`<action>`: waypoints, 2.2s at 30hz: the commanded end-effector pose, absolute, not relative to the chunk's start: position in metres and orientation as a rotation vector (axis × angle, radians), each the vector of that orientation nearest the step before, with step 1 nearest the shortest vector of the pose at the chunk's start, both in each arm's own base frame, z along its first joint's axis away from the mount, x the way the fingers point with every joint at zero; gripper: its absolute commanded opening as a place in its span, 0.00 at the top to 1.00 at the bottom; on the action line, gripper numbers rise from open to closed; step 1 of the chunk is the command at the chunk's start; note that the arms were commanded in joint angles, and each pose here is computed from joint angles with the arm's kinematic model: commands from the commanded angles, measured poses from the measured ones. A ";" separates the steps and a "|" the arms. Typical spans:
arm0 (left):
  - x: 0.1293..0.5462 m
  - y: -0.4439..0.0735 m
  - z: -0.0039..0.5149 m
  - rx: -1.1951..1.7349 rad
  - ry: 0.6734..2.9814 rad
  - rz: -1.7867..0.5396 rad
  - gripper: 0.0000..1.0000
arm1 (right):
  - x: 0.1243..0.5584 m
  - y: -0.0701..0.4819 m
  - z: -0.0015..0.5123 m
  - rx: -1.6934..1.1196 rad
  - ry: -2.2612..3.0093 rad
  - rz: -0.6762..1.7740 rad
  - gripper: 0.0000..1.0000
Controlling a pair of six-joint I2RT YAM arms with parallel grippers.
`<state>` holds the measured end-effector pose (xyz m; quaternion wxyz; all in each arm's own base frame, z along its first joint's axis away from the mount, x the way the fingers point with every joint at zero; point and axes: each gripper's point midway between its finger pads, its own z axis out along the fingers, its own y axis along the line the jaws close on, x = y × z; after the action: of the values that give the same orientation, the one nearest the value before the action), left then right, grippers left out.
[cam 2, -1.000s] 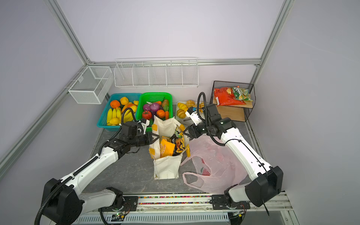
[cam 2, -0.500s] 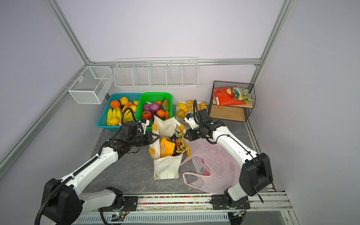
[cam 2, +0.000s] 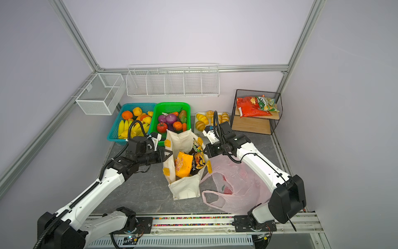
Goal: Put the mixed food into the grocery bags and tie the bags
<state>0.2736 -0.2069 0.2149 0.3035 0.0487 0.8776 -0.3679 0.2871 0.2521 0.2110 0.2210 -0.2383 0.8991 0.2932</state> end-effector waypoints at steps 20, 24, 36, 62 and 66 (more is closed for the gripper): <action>0.275 -0.194 0.240 0.245 2.366 -0.808 1.00 | 0.240 0.274 0.252 -0.856 2.326 0.965 0.93; 0.277 -0.166 0.258 0.200 2.341 -0.645 1.00 | 0.240 0.271 0.264 -0.860 2.284 0.936 0.93; 0.276 -0.155 0.252 0.200 2.366 -0.664 1.00 | 0.213 0.298 0.265 -1.011 2.221 1.106 0.93; 0.270 -0.172 0.268 0.285 2.284 -0.795 1.00 | 0.225 0.300 0.264 -1.027 2.205 1.029 0.93; 0.271 -0.159 0.249 0.280 2.366 -0.671 1.00 | 0.220 0.312 0.260 -1.071 2.202 1.085 0.93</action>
<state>0.2647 -0.1677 0.2468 0.3106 0.0999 0.9009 -0.2862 0.2235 0.2932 0.2434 0.2171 -0.3648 0.8324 0.3562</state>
